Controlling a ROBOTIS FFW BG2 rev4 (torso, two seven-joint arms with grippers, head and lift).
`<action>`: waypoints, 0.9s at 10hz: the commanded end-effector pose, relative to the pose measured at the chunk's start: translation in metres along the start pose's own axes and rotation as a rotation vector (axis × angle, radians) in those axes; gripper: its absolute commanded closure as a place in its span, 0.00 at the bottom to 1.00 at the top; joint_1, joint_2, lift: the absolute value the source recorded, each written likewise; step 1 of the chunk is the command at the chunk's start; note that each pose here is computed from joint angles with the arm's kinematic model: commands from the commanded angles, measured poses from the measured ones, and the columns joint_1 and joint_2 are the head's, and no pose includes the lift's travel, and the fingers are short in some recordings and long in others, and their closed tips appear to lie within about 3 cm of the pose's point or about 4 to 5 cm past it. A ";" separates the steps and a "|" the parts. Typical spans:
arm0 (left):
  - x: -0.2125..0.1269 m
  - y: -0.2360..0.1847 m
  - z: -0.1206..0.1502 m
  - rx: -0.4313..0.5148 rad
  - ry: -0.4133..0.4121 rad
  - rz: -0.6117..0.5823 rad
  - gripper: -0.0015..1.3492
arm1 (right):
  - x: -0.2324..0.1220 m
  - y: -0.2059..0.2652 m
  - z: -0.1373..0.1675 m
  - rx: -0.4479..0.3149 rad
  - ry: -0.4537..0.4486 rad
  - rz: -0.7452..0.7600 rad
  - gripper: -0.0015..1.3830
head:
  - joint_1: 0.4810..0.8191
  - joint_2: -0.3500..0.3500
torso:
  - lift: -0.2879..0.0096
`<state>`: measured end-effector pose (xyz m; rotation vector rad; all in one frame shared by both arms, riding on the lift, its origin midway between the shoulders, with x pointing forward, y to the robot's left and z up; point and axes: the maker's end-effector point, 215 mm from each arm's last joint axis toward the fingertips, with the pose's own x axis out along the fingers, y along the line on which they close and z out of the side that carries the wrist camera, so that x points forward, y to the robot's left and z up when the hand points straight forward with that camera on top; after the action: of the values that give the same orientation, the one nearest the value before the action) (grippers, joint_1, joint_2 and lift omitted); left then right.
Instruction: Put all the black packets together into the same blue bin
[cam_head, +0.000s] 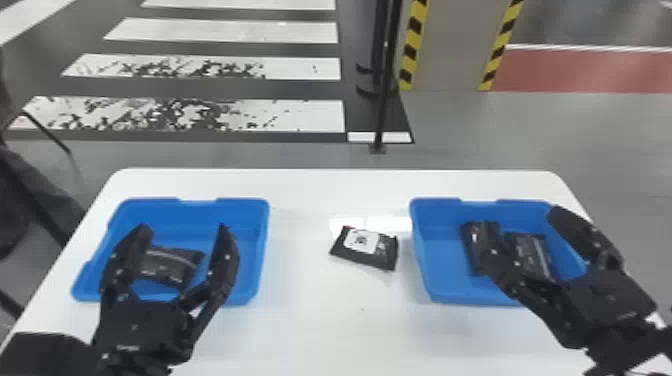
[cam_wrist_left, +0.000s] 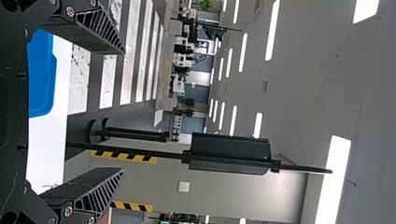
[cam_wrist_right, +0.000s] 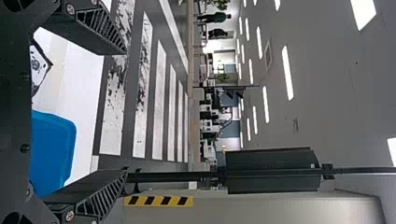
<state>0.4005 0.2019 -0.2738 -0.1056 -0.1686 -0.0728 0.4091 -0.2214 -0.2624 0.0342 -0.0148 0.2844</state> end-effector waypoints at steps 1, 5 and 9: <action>0.000 0.000 0.001 0.000 -0.002 0.000 0.11 | 0.000 0.000 0.000 -0.004 0.000 0.000 0.08 | 0.63 0.46 | 0.60; 0.001 0.000 0.002 0.000 -0.005 0.000 0.11 | 0.001 0.000 0.003 -0.008 -0.004 0.000 0.08 | 0.63 0.46 | 0.60; 0.001 0.000 0.000 0.000 0.000 0.000 0.11 | 0.018 -0.004 -0.002 -0.013 0.026 0.008 0.08 | 0.63 0.46 | 0.60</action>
<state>0.4012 0.2022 -0.2729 -0.1050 -0.1708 -0.0726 0.4230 -0.2200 -0.2633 0.0181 0.0032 0.2944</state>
